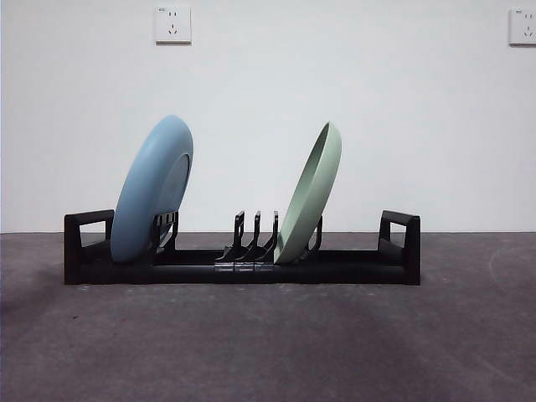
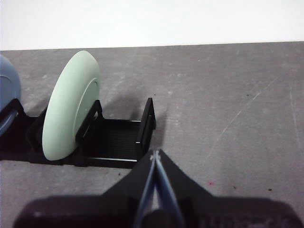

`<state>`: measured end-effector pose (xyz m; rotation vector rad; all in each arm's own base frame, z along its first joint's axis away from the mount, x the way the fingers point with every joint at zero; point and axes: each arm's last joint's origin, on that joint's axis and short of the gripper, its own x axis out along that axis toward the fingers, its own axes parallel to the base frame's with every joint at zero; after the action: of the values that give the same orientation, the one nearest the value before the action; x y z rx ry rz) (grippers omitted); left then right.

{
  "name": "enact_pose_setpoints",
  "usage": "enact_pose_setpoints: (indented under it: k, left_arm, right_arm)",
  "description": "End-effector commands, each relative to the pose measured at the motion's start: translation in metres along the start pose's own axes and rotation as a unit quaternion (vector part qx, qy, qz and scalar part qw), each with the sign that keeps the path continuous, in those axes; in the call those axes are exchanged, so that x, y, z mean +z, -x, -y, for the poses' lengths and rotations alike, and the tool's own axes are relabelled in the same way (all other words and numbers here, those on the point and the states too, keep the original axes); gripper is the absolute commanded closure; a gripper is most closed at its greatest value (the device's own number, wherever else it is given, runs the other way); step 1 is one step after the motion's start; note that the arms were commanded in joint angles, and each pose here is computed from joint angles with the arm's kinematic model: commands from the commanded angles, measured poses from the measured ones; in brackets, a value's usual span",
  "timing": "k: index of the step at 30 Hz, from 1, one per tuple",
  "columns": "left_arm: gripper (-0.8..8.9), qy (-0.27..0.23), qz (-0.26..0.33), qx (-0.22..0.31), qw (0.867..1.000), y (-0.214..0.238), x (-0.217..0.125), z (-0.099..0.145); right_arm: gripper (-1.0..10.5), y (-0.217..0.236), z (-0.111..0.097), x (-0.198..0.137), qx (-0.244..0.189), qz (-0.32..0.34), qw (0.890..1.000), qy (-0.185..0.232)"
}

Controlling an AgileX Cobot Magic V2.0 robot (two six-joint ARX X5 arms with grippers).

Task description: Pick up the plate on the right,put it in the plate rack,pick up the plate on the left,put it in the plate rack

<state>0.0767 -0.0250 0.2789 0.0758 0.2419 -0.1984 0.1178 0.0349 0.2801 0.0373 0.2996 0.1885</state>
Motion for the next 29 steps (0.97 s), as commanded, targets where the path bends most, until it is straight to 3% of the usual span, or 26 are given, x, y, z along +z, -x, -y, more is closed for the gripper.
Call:
enact_pose_setpoints:
  k: [1, 13, 20, 23, 29]
  left_arm:
    - [8.17, 0.003, -0.013, 0.001, 1.000, -0.001, -0.004, 0.000]
    - [8.17, -0.010, -0.052, 0.002, 0.999, 0.000, -0.012, 0.000]
    - [8.17, 0.011, 0.014, 0.050, 0.999, -0.004, -0.015, -0.011]
    - [8.17, 0.020, 0.045, 0.079, 0.996, -0.011, -0.033, -0.015]
    - [8.17, 0.024, 0.071, 0.075, 0.994, -0.031, -0.084, -0.017]
  right_arm:
    - [9.4, 0.000, 0.000, -0.001, -0.002, 0.002, 1.000, -0.009]
    - [9.4, -0.001, 0.000, -0.001, -0.001, 0.001, 1.000, -0.009]
    - [9.4, -0.001, 0.000, -0.001, -0.001, 0.001, 1.000, -0.009]
    - [9.4, -0.001, 0.000, -0.001, -0.001, 0.001, 1.000, -0.009]
    - [9.4, -0.001, 0.000, -0.001, -0.001, 0.001, 1.000, -0.009]
